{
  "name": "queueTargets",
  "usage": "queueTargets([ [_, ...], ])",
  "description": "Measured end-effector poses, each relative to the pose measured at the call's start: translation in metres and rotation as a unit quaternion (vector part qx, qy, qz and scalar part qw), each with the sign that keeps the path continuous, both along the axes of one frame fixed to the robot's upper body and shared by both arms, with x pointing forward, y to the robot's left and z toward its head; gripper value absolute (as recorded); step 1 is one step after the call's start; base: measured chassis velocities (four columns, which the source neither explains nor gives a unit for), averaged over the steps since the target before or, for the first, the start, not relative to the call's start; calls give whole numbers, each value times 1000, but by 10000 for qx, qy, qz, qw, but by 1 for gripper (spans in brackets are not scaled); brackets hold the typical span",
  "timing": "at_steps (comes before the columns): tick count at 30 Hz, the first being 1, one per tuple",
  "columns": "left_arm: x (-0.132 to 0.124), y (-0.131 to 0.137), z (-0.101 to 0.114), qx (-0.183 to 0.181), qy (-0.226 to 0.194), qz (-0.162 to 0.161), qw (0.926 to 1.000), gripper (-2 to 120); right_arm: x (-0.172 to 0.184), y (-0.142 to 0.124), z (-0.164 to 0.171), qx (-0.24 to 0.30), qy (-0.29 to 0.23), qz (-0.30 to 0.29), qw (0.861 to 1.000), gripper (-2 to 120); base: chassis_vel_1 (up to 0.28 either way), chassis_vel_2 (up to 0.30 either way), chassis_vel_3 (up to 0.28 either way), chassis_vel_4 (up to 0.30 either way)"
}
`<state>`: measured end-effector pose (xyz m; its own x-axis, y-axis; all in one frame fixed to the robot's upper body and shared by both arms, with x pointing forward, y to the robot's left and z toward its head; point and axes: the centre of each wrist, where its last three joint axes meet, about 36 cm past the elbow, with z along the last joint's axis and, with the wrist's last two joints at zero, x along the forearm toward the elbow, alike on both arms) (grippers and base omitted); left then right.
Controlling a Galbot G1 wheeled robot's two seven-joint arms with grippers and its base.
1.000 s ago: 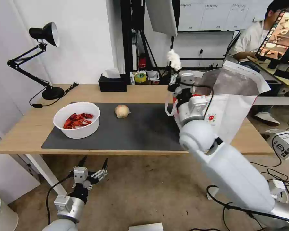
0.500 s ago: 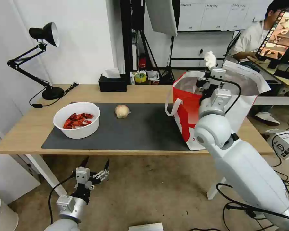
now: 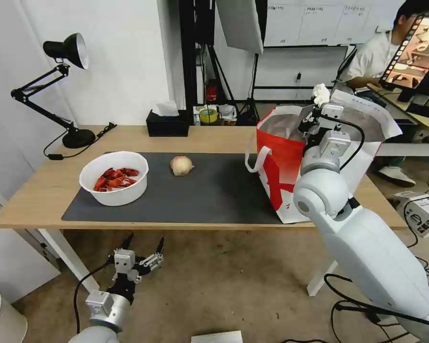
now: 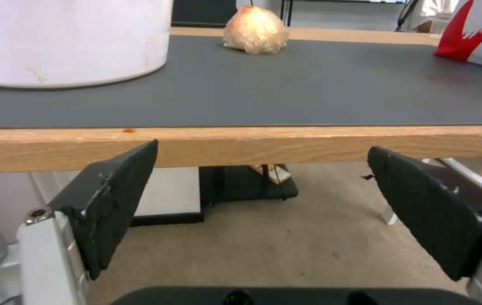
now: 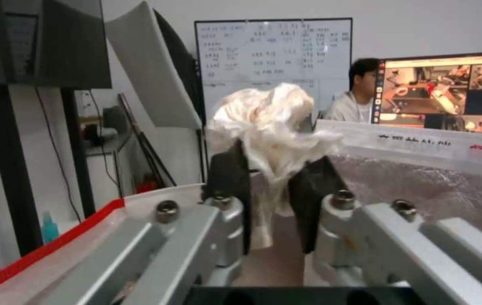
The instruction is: Pick up the trash from the table and place it into the takeout bag.
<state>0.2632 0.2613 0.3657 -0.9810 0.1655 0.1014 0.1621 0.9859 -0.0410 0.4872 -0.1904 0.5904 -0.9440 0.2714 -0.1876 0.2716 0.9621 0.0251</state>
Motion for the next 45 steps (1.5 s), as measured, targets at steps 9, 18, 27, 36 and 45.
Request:
queueTargets([
  [9,-1,-4,0,-35,20,-62,10000,100,0,-4,0,-137,28,-6,9999,55,0,0,0,0],
  [18,-3,-5,0,-19,18,-69,10000,100,-2,-5,2,-178,30,3,9998,84,0,0,0,0],
  [27,-3,-7,1,-21,1,-72,10000,100,-2,-9,3,-223,51,23,9997,100,0,0,0,0],
  [36,-3,-8,2,-30,-31,-47,10000,100,-10,-1,23,123,-307,1394,9897,100,0,0,0,0],
  [45,-2,-6,5,-15,-76,-22,10000,100,-37,7,21,510,-7,2790,9589,100,0,0,0,0],
])
